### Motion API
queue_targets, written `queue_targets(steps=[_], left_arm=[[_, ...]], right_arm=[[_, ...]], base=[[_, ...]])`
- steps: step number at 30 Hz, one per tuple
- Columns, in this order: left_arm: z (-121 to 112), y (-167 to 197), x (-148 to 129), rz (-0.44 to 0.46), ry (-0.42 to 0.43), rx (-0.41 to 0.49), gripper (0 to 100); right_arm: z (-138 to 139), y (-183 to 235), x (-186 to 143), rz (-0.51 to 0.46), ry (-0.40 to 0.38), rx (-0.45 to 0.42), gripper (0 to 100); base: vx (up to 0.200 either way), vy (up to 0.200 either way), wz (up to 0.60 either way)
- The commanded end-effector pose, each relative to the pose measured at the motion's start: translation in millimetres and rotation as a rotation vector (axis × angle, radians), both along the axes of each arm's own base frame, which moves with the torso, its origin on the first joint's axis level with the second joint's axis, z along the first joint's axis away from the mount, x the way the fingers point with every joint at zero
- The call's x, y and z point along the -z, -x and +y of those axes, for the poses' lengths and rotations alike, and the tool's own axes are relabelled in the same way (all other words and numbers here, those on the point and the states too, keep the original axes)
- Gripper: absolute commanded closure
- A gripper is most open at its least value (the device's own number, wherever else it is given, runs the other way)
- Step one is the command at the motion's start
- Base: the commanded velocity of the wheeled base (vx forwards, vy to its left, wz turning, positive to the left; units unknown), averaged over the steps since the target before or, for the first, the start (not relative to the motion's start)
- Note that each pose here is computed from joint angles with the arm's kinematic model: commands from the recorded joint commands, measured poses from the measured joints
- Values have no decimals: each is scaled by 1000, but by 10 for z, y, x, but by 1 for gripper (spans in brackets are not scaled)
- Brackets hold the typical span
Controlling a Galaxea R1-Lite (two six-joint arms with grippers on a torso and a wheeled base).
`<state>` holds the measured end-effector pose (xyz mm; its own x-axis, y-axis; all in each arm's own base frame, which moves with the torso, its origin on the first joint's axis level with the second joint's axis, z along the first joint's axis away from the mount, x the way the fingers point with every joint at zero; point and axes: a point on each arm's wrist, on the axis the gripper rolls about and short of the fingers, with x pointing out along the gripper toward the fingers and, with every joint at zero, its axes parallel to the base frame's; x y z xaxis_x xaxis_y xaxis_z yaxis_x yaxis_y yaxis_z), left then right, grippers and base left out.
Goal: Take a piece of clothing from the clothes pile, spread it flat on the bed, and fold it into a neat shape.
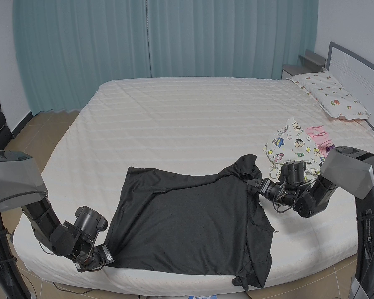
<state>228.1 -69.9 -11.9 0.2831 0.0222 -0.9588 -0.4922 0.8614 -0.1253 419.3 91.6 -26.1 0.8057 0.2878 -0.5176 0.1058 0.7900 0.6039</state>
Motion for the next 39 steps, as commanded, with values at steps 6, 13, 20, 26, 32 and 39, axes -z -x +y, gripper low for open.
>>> queue_targets(steps=[6,13,20,26,32,39], left_arm=[[2,-2,-5,9,23,10,100],[5,10,10,20,22,12,100],[3,5,16,20,22,12,100],[1,-1,32,23,23,11,100],[0,-3,67,34,22,11,100],[-3,-11,65,25,24,11,100]], right_arm=[[65,-402,268,44,34,6,100],[128,-764,-47,-64,38,12,100],[198,-1134,-139,-247,78,55,100],[255,-1271,-97,-346,109,22,100],[208,-1172,136,-279,173,-3,0],[-66,-941,-194,-298,150,-32,0]], base=[[0,0,0],[0,0,0],[0,0,0],[0,0,0],[0,0,0],[0,0,0]])
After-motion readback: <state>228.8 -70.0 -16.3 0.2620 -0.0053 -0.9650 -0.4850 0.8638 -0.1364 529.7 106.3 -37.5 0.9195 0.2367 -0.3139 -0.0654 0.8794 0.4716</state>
